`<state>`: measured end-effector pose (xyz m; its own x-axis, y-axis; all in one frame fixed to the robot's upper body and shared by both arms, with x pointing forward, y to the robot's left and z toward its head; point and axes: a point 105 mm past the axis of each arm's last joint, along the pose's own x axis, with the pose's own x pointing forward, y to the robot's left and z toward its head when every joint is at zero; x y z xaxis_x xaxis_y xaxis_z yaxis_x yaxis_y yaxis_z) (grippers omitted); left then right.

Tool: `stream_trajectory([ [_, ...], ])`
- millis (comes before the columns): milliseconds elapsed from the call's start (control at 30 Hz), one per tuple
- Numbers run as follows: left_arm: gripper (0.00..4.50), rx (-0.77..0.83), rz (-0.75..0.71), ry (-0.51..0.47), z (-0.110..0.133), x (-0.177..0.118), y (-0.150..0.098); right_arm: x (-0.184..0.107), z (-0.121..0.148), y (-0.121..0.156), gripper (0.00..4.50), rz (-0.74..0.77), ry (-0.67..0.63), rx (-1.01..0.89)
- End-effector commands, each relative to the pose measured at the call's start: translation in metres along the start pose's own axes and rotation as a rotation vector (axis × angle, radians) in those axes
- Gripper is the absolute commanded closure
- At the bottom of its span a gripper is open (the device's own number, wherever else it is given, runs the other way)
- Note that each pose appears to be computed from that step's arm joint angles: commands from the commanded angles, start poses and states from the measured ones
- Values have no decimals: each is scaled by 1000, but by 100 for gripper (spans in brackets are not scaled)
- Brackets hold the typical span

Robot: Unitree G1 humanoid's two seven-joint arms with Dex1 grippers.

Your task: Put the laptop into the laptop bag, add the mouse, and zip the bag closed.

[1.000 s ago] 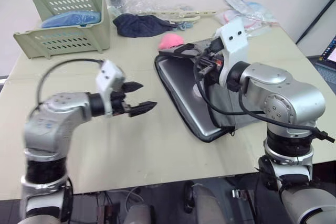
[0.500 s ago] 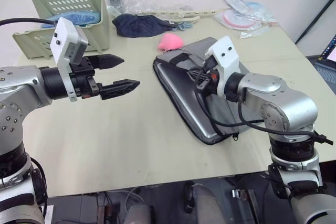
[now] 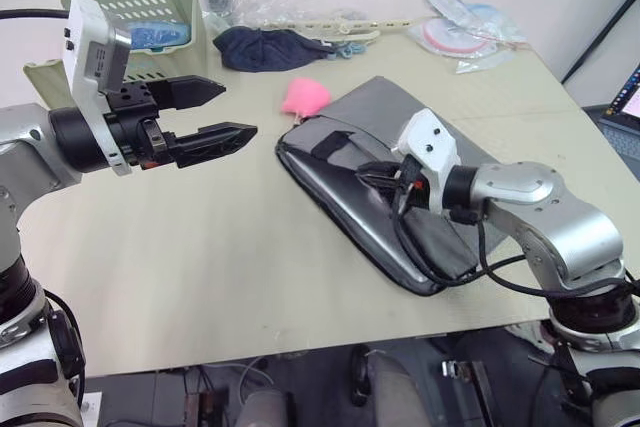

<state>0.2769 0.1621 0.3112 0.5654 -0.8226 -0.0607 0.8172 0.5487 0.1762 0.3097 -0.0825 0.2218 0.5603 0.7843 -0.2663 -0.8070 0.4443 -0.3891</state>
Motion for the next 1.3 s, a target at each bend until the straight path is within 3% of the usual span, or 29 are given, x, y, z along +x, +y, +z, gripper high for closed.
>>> stream_trajectory([
  [33,8,23,0,-21,4,-1,0,-14,16,26,450,178,-77,-126],
  [333,8,19,-22,-29,3,6,0,-27,4,43,450,346,-73,-342],
  [700,8,17,-35,-23,1,9,-4,-17,-1,36,450,327,-101,-419],
  [800,0,14,-35,-22,0,10,-3,-15,-1,35,361,318,-105,-422],
  [933,0,6,-39,-22,-3,12,-3,-15,7,34,182,302,-121,-424],
  [1233,0,-40,-11,-14,-16,8,12,-34,44,17,182,220,-129,-380],
  [1300,0,-102,50,1,-36,-3,35,-54,43,-11,182,96,-81,-231],
])
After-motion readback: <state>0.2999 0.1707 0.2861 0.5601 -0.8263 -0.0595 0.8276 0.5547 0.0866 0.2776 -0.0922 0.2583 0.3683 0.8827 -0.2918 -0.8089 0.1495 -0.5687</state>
